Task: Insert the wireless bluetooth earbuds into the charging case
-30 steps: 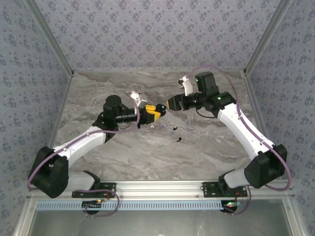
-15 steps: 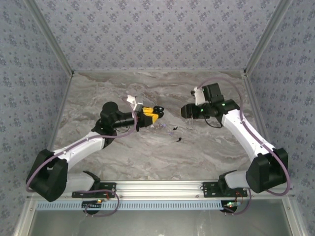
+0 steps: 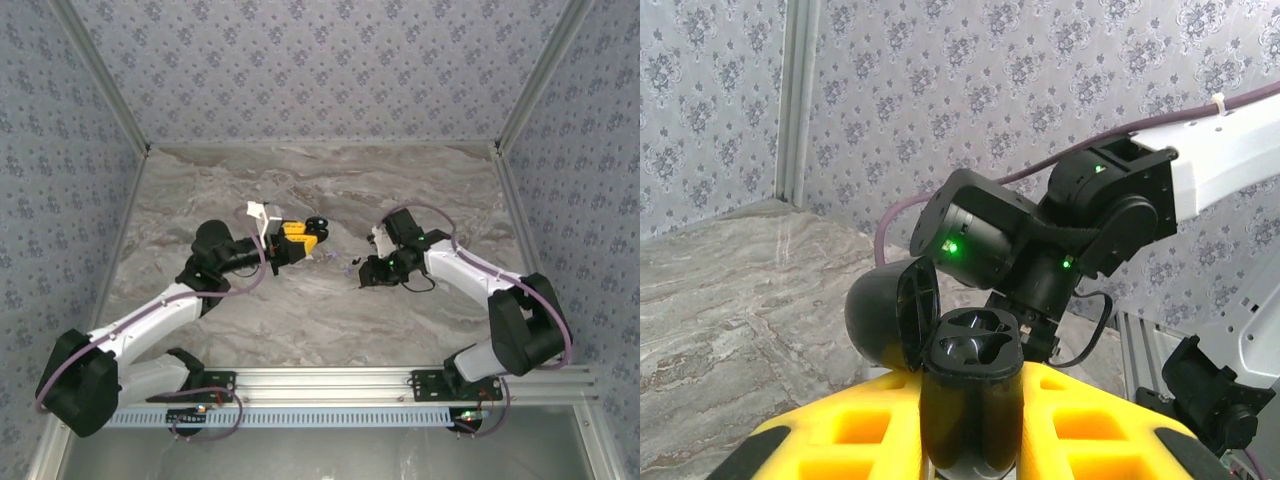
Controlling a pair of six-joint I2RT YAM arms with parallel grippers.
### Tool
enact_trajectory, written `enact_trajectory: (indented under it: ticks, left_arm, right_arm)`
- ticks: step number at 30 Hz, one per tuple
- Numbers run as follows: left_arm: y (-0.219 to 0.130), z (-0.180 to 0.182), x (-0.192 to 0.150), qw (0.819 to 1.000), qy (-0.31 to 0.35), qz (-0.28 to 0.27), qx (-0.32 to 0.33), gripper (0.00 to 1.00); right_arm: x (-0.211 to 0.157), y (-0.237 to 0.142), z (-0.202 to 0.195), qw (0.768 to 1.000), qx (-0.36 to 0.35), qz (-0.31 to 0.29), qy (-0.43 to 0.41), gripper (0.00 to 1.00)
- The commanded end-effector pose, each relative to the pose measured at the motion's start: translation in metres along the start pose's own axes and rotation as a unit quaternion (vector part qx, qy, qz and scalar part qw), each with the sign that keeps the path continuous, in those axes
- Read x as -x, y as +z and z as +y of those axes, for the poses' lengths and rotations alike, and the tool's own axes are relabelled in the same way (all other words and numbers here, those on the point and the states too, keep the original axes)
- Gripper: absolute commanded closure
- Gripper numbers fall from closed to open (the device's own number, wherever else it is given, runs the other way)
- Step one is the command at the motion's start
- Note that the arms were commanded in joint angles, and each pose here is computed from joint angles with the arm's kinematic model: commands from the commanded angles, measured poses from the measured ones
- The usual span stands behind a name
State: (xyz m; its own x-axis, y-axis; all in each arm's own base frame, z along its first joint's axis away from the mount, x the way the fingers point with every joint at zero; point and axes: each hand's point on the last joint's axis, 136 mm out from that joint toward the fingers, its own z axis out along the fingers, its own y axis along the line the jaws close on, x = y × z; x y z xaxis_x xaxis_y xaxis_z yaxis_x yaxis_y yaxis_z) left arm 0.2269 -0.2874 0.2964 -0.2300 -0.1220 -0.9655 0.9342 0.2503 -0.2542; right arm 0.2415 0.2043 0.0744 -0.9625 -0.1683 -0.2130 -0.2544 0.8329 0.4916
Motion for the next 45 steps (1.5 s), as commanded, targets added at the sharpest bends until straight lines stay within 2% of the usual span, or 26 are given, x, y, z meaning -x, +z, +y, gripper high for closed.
enact_trajectory:
  ticks: [1, 10, 21, 29, 45]
  left_arm:
    - [-0.003, -0.003, 0.005, 1.000, 0.011, -0.008, 0.004, 0.77]
    - [-0.003, -0.003, 0.003, 1.000, 0.009, -0.007, 0.008, 0.77]
    - [-0.005, -0.002, 0.001, 1.000, 0.009, -0.005, 0.016, 0.77]
    - [-0.006, -0.001, -0.001, 1.000, 0.008, -0.005, 0.017, 0.77]
    - [-0.005, 0.001, -0.003, 1.000, 0.005, -0.004, 0.019, 0.78]
  right_arm:
    - [0.003, 0.013, 0.005, 1.000, 0.008, -0.001, 0.007, 0.76]
    - [0.016, 0.037, 0.003, 0.999, -0.032, -0.004, 0.026, 0.84]
    - [0.015, 0.049, -0.009, 0.994, -0.110, 0.010, 0.021, 0.84]
    - [0.006, 0.057, -0.018, 0.990, -0.133, 0.033, 0.020, 0.83]
    - [-0.014, 0.030, -0.032, 0.978, -0.194, 0.071, -0.017, 0.82]
